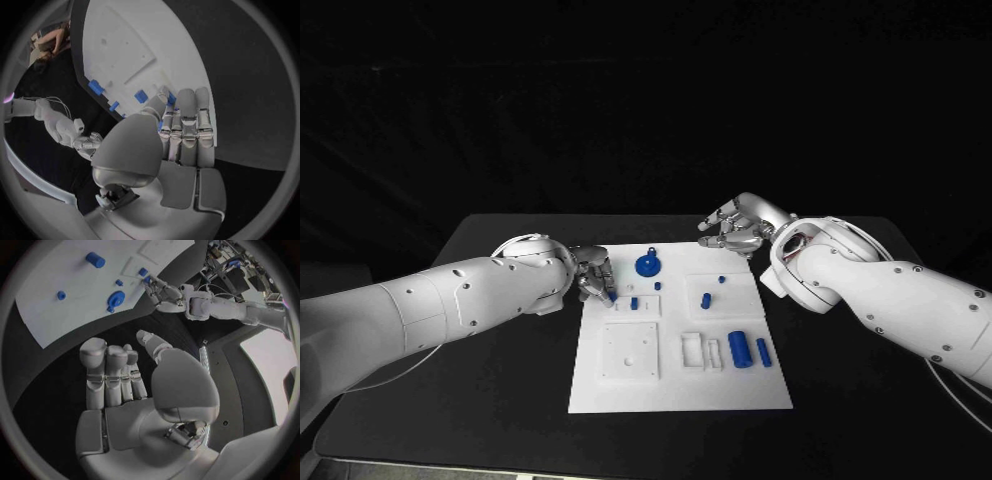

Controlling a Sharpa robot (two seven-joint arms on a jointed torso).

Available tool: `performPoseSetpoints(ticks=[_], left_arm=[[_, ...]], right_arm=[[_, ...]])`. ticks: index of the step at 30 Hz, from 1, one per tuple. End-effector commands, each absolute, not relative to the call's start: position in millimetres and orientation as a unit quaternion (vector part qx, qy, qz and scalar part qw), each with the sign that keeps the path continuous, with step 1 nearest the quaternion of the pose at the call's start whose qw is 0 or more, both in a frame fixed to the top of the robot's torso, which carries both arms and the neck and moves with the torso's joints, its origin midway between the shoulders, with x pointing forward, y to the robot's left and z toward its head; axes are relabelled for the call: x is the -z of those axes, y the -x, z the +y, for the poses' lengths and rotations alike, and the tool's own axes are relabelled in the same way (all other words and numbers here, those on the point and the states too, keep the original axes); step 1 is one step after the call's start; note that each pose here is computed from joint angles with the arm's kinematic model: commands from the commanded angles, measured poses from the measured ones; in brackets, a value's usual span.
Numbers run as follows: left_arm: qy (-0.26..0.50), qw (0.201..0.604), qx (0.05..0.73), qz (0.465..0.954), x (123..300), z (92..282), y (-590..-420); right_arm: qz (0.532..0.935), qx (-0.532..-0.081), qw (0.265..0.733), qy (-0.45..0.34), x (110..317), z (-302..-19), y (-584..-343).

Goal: Assemble the parts on the task board

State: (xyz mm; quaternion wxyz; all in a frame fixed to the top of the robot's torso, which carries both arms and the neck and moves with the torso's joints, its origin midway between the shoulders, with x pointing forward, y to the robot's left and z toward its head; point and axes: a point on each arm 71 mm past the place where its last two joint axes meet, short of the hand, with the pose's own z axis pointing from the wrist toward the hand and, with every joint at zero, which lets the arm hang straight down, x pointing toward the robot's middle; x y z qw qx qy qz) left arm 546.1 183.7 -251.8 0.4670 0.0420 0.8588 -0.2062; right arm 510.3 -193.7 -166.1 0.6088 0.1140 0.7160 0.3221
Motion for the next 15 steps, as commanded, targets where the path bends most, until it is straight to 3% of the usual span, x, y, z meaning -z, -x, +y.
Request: performPoseSetpoints(ticks=[1, 15], left_arm=[[-0.012, 0.475, 0.217, 0.853, 256.2, 188.6, -545.4], [0.091, 0.495, 0.273, 0.82, 249.2, 204.5, -548.7]], right_arm=[[0.717, -0.323, 0.608, -0.106, 166, -193, -510], [0.717, -0.322, 0.609, -0.107, 167, -194, -510]])
